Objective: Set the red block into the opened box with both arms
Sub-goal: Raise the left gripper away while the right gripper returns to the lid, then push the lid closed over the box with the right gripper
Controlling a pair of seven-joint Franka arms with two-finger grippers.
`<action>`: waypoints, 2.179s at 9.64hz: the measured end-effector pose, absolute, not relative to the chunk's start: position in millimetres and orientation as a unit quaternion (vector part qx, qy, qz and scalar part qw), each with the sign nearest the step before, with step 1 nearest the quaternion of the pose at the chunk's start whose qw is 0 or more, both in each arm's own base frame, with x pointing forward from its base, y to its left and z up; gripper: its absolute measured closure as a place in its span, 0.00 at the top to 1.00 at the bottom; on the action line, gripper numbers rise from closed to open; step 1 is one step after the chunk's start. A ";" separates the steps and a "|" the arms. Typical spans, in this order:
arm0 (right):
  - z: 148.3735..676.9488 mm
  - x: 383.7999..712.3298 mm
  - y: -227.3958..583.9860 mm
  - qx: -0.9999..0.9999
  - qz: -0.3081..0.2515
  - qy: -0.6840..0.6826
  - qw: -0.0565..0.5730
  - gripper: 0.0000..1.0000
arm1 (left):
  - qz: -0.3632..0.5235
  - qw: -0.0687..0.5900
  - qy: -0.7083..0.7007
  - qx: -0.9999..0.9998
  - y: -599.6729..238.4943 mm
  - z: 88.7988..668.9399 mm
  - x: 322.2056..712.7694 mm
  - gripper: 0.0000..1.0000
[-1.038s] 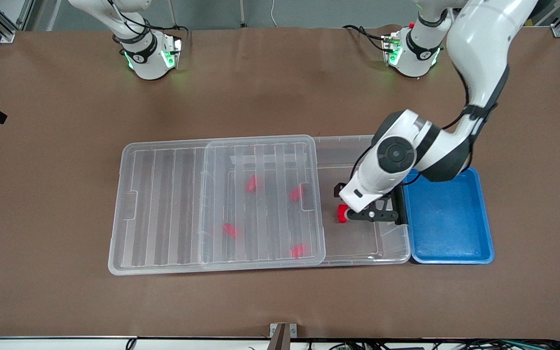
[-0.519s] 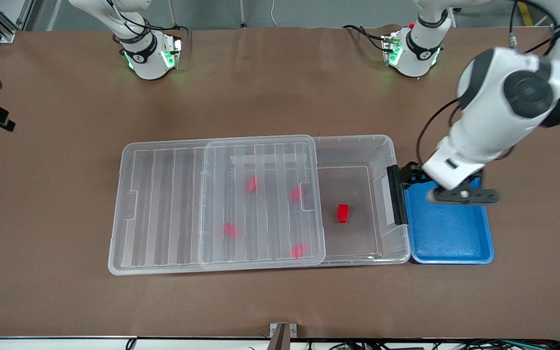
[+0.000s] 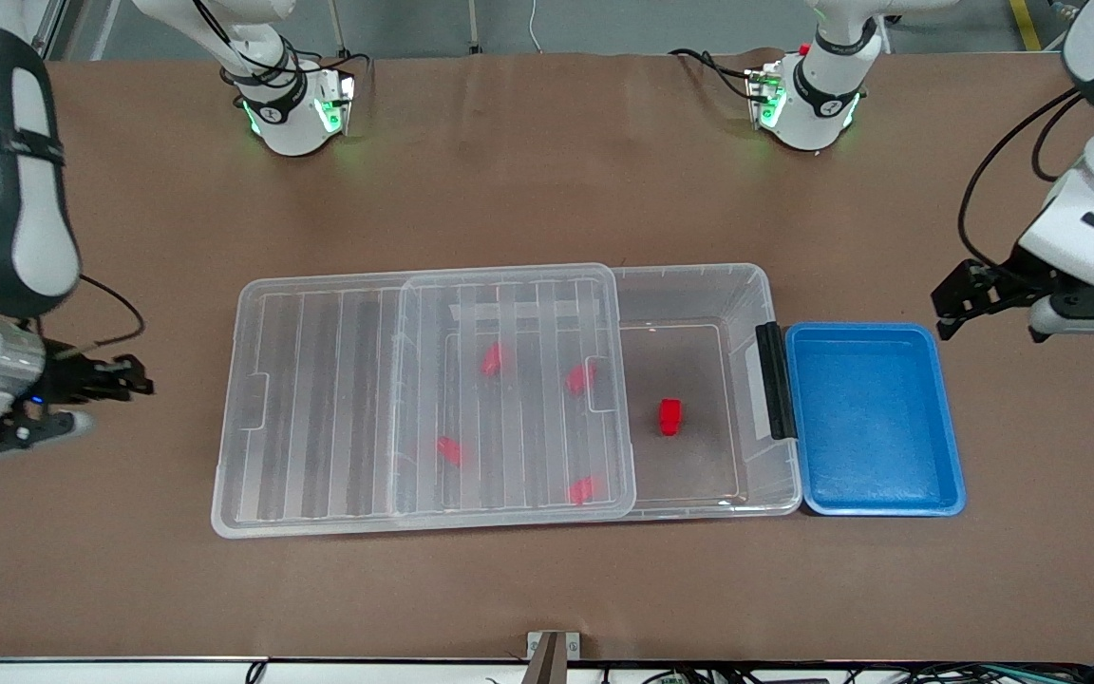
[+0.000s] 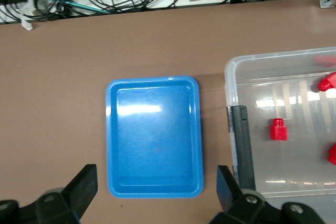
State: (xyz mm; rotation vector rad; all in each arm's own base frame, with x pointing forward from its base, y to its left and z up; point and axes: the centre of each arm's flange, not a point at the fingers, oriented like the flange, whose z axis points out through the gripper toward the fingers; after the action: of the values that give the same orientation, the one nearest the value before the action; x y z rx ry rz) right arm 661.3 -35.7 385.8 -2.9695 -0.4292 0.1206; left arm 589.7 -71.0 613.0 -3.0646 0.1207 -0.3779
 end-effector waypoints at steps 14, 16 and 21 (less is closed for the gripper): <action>353.8 653.8 132.5 -0.981 0.047 -0.164 0.092 0.01 | -0.030 -0.017 0.005 -0.999 -50.0 620.6 552.8 1.00; 351.1 650.2 160.6 -0.981 0.043 -0.161 0.099 0.01 | -0.030 -0.014 0.005 -0.999 -48.3 620.6 552.9 1.00; 344.3 642.5 217.8 -0.980 0.034 -0.162 0.109 0.01 | -0.031 -0.008 0.010 -0.999 -46.4 620.5 553.1 1.00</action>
State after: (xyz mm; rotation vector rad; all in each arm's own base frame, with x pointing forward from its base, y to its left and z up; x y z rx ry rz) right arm 642.5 217.8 344.3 -2.8814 -0.4761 0.0989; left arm 553.1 -46.4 620.5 -3.1569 0.0322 -0.0966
